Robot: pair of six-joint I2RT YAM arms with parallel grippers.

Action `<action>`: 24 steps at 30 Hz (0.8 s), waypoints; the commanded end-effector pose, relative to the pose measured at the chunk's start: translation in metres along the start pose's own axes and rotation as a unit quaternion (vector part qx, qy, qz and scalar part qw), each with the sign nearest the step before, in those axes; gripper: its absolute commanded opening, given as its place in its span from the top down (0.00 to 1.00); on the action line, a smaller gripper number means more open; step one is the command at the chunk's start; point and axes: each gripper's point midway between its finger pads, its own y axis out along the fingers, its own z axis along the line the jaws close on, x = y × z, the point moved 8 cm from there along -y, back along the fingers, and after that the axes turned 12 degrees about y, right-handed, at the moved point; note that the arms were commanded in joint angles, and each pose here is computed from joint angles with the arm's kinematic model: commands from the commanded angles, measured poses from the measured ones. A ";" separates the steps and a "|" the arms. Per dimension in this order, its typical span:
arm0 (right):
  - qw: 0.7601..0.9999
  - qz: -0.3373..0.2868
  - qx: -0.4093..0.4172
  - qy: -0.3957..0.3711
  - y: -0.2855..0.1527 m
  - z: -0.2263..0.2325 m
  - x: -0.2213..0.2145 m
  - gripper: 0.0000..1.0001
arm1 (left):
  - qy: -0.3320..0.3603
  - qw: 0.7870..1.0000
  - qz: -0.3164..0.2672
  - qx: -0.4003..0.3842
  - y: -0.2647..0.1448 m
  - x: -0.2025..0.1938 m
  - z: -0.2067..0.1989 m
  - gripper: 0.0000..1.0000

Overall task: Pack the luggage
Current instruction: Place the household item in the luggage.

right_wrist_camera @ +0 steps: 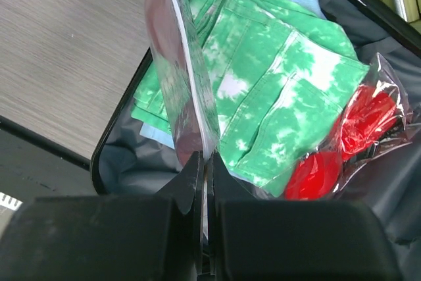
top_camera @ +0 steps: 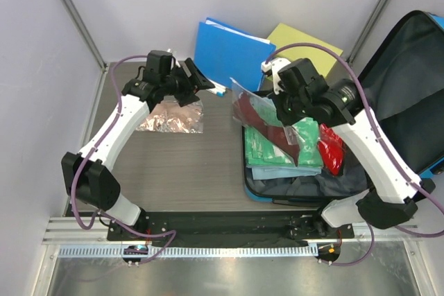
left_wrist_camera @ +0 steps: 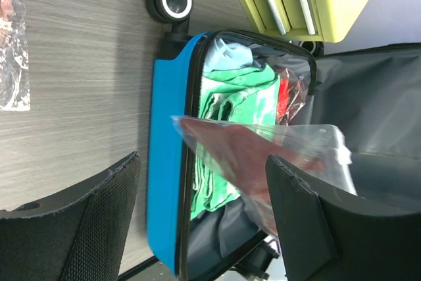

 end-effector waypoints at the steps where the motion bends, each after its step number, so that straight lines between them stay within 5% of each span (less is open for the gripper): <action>1: 1.000 -0.020 -0.011 0.007 -0.047 -0.018 -0.020 0.99 | 0.037 0.999 -0.008 -0.036 0.001 0.005 -0.005 0.22; 6: 0.999 -0.003 0.042 0.000 -0.051 -0.013 -0.041 0.99 | 0.049 0.998 0.008 -0.050 0.014 0.002 -0.001 0.21; 11: 0.999 -0.030 -0.036 -0.005 -0.046 -0.032 -0.046 0.99 | 0.075 0.995 0.027 -0.058 0.030 -0.002 0.007 0.19; 17: 0.985 0.003 -0.173 0.025 0.022 -0.080 -0.050 0.99 | 0.114 0.988 0.067 -0.082 0.057 -0.012 0.005 0.19; 24: 0.977 -0.009 -0.204 0.054 0.077 -0.108 -0.026 0.98 | 0.157 0.977 0.096 -0.110 0.076 -0.028 -0.013 0.18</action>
